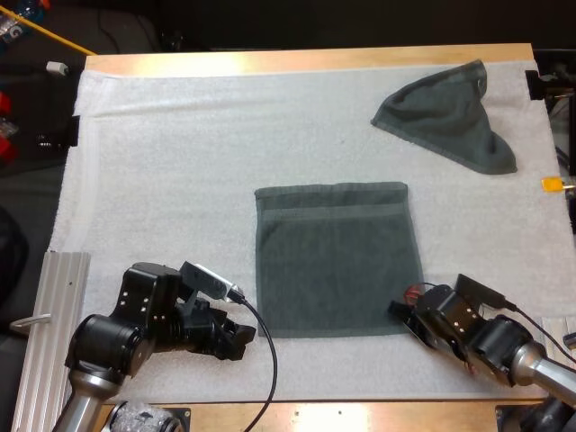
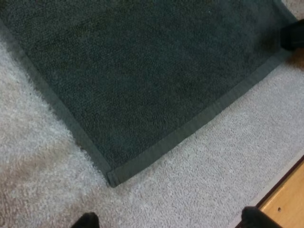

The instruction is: Pick towel from pile, fold and stack

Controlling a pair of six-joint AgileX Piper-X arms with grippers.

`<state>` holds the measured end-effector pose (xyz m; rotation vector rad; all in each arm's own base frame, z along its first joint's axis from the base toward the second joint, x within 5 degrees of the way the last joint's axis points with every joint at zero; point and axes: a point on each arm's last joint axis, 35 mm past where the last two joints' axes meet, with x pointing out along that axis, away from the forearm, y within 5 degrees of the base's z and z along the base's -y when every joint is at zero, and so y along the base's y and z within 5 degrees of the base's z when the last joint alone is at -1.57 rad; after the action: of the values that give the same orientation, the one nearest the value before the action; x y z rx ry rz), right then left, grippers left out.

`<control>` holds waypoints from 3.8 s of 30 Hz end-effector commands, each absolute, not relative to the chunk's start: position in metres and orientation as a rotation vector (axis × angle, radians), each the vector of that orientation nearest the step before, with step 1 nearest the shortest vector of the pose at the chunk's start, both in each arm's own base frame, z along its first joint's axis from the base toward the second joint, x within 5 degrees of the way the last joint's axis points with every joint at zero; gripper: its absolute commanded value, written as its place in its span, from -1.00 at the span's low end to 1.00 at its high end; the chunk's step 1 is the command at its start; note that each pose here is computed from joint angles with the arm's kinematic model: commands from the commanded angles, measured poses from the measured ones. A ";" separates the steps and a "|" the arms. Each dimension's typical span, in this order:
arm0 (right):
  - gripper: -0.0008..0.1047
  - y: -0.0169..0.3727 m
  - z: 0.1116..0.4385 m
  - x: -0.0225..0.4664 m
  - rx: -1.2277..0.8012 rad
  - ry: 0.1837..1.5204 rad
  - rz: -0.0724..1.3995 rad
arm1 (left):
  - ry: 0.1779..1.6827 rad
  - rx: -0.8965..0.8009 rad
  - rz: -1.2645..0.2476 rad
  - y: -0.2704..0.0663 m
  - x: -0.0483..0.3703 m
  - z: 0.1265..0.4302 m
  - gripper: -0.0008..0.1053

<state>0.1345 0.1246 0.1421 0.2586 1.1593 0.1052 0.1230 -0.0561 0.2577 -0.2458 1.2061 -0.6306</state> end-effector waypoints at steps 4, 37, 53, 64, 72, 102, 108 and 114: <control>-0.99 0.124 0.142 0.135 0.245 1.154 0.109 | 1.209 -0.264 -0.636 -0.059 0.132 0.253 0.12; -0.99 0.125 0.142 0.134 0.253 1.169 0.124 | 1.737 -0.509 -0.608 -0.086 0.200 0.127 0.12; -0.99 0.125 0.142 0.134 0.258 1.177 0.134 | 1.746 -0.552 -0.615 -0.088 0.202 0.123 -0.80; -0.99 0.126 0.162 0.131 0.203 1.238 0.213 | 1.837 -0.353 -0.654 -0.087 0.181 0.132 -0.98; -0.99 0.118 0.189 0.120 0.187 1.272 0.272 | 1.794 -0.218 -0.761 -0.106 0.163 0.156 -0.98; -0.99 0.104 0.171 0.233 0.998 0.949 0.129 | 1.264 -1.001 -0.611 -0.060 0.270 0.153 -0.98; -0.99 0.103 0.167 0.248 1.082 0.873 0.138 | 1.201 -1.019 -0.558 -0.049 0.278 0.152 -0.98; -0.99 0.107 0.165 0.259 1.093 0.841 0.157 | 1.138 -0.995 -0.573 -0.048 0.283 0.155 -0.98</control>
<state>0.2560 0.1072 0.1611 1.0869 0.8551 0.1385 0.2810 -0.0478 0.1527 -0.9960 1.1537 -0.5751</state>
